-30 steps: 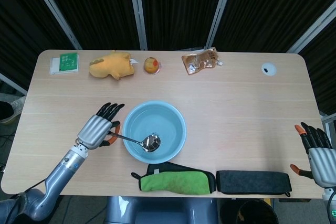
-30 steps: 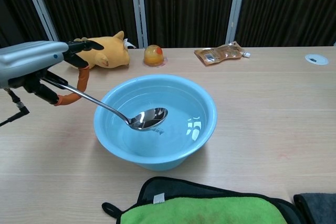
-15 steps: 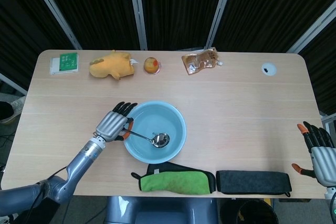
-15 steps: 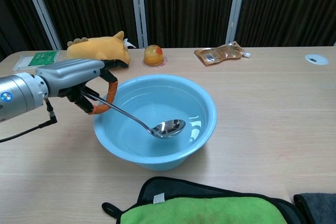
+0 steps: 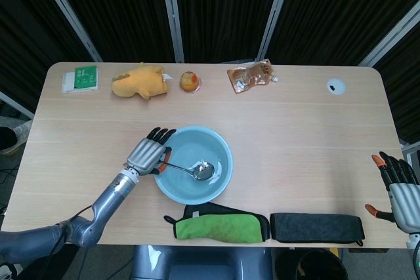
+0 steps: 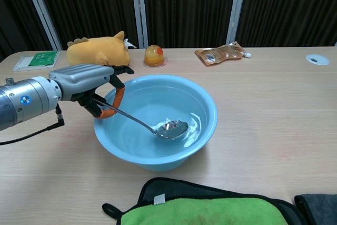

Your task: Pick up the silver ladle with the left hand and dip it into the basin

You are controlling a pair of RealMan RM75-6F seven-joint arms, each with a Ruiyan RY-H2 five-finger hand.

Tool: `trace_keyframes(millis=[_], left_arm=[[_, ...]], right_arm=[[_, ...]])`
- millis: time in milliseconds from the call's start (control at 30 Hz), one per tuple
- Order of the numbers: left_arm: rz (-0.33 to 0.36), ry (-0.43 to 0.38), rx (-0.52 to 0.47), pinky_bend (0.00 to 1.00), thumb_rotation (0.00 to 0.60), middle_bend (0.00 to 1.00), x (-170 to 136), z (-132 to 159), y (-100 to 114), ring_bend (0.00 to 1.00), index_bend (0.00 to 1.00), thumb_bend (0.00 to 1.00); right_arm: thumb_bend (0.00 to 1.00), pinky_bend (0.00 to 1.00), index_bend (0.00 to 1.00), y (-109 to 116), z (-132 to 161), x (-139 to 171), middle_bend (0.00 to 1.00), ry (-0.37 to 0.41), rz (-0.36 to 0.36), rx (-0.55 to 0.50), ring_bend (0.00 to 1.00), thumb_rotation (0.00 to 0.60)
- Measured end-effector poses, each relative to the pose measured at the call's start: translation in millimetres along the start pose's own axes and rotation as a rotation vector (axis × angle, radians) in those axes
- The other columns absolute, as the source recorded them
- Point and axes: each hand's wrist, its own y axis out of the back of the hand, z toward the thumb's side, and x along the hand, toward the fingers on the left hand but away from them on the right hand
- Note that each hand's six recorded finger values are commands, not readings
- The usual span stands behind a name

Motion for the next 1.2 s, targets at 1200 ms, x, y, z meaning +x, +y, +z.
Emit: trace_keyframes(millis=[1200], left_arm=[[0.153,0.031,0.251,0.00,0.600,0.00,-78,-4,80,0.00,0.73,0.61]], right_arm=[[0.00,0.00,0.00,-4,16,6,0.00,0.053,-0.003,-0.007,0.00,0.600]])
